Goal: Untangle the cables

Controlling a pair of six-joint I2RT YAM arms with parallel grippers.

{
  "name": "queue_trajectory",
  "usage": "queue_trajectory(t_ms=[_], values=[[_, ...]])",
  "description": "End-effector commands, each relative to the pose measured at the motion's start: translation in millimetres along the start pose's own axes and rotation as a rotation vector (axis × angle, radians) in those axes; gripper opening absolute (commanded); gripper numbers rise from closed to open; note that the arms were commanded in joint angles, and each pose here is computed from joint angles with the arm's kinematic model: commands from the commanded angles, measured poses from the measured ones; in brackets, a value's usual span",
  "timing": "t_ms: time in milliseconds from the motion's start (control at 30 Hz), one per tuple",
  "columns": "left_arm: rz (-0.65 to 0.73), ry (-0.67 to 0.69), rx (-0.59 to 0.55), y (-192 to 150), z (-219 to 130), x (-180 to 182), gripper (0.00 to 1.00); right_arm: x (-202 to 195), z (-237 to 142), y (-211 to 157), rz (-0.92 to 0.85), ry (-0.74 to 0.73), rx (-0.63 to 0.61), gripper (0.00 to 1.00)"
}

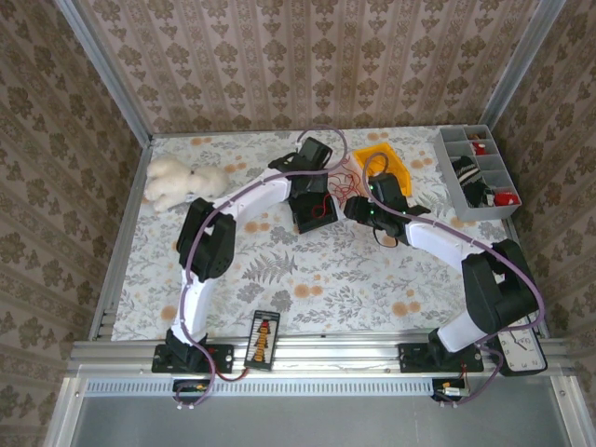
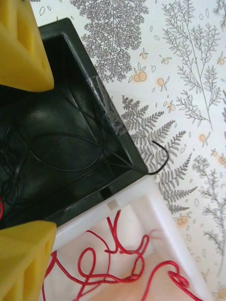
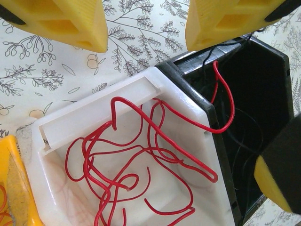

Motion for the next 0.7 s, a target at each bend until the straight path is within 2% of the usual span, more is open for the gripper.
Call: queue_trajectory(t_ms=[0,100,267,500,667], values=[[-0.033,-0.078,-0.129,37.7,-36.9,-7.4,0.85,4.4,-5.1,5.9,0.010,0.025,-0.025,0.48],[-0.114,-0.083,-0.138,41.6,-44.6,2.8,0.87,13.7,-1.3,4.4,0.002,0.071,-0.001,0.48],[-0.305,-0.001,-0.146,26.3,-54.7,49.2,0.84,27.4,8.2,3.9,-0.019,0.127,0.043,0.48],[-0.441,0.148,-0.076,-35.3,-57.6,109.9,0.81,29.7,28.3,4.2,-0.043,0.120,0.089,0.47],[-0.503,0.212,-0.028,-61.6,-56.4,128.9,0.81,29.8,40.6,6.3,-0.063,0.101,0.118,0.47]])
Point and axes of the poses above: each hand's point on the last joint's axis, 136 mm out from that joint toward the fingers, its own z axis out along the fingers, its own x axis along the line the jaws close on, y = z × x, the point moved 1 cm from there along -z, back along the fingers, and after that the axes turned 2 degrees about z, right-handed, at the moved point
